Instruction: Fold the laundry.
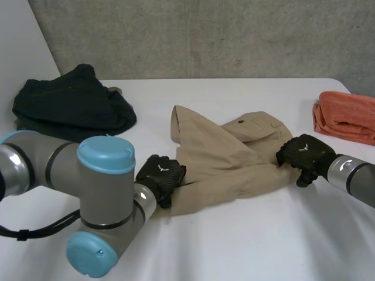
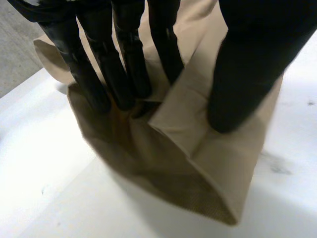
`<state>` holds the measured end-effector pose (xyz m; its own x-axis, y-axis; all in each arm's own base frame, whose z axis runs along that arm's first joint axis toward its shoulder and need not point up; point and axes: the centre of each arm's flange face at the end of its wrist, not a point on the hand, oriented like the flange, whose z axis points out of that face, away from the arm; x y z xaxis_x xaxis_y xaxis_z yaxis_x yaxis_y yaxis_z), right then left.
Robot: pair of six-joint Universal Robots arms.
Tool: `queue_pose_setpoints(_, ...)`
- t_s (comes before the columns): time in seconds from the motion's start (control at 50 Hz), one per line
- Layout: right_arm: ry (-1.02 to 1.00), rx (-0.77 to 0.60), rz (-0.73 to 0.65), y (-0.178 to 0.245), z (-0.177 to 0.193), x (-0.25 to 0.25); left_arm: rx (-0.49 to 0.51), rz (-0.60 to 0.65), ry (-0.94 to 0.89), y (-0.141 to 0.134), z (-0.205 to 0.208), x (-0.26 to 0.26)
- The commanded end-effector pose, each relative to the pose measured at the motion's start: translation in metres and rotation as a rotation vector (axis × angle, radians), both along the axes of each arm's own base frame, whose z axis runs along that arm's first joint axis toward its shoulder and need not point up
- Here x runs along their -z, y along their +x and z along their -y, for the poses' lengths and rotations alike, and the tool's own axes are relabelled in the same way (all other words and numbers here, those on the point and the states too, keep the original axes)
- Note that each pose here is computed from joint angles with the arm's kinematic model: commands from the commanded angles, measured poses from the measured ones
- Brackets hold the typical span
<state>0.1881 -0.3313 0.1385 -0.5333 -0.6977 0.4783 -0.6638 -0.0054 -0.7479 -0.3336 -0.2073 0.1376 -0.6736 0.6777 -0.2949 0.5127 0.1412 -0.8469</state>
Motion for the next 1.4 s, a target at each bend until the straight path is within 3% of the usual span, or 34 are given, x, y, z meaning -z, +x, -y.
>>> queue_pose_setpoints(0.02, -0.075, 0.011, -0.006, 0.003, 0.008, -0.003, -0.015, 0.013, -0.022, -0.004, 0.010, 0.003)
queue_pose_setpoints(0.08, -0.095, 0.035, -0.002, 0.004, 0.007, -0.018, -0.062, 0.004, -0.050, 0.003, 0.012, -0.018)
queue_pose_setpoints(0.18, -0.207, 0.032, 0.024, 0.009, -0.007, -0.095, -0.098, -0.113, -0.144, 0.021, -0.004, -0.097)
queue_pose_setpoints(0.26, -0.312, 0.056, 0.040, 0.001, -0.015, -0.160, -0.107, -0.255, -0.252, 0.039, -0.022, -0.165)
queue_pose_setpoints(0.38, -0.357, 0.026, 0.093, 0.005, -0.026, -0.213, -0.086, -0.323, -0.306, 0.055, -0.044, -0.209)
queue_pose_setpoints(0.52, -0.288, -0.023, 0.116, 0.042, -0.020, -0.186, -0.150, -0.241, -0.244, 0.051, -0.013, -0.180)
queue_pose_setpoints(0.6, -0.271, 0.026, 0.049, 0.057, 0.012, -0.138, -0.172, -0.173, -0.206, 0.036, 0.026, -0.137)
queue_pose_setpoints(0.68, -0.353, 0.105, 0.044, 0.068, 0.044, -0.118, -0.200, -0.181, -0.314, 0.026, 0.077, -0.124)
queue_pose_setpoints(0.78, -0.669, 0.170, 0.204, 0.083, 0.082, -0.162, -0.154, -0.382, -0.631, 0.015, 0.127, -0.182)
queue_pose_setpoints(0.9, -1.018, 0.059, 0.550, 0.089, 0.075, -0.254, -0.061, -0.657, -0.897, 0.015, 0.103, -0.275)
queue_pose_setpoints(0.94, -1.050, 0.017, 0.600, 0.087, 0.069, -0.266, -0.069, -0.673, -0.897, 0.017, 0.094, -0.282)
queue_pose_setpoints(1.12, -0.855, -0.103, 0.546, 0.068, 0.056, -0.261, -0.186, -0.540, -0.684, 0.046, 0.057, -0.250)
queue_pose_setpoints(1.26, -0.495, -0.167, 0.410, 0.063, 0.048, -0.185, -0.172, -0.401, -0.478, 0.054, 0.032, -0.178)
queue_pose_setpoints(1.4, -0.266, -0.191, 0.236, 0.064, 0.036, -0.092, -0.159, -0.254, -0.257, 0.053, 0.019, -0.092)
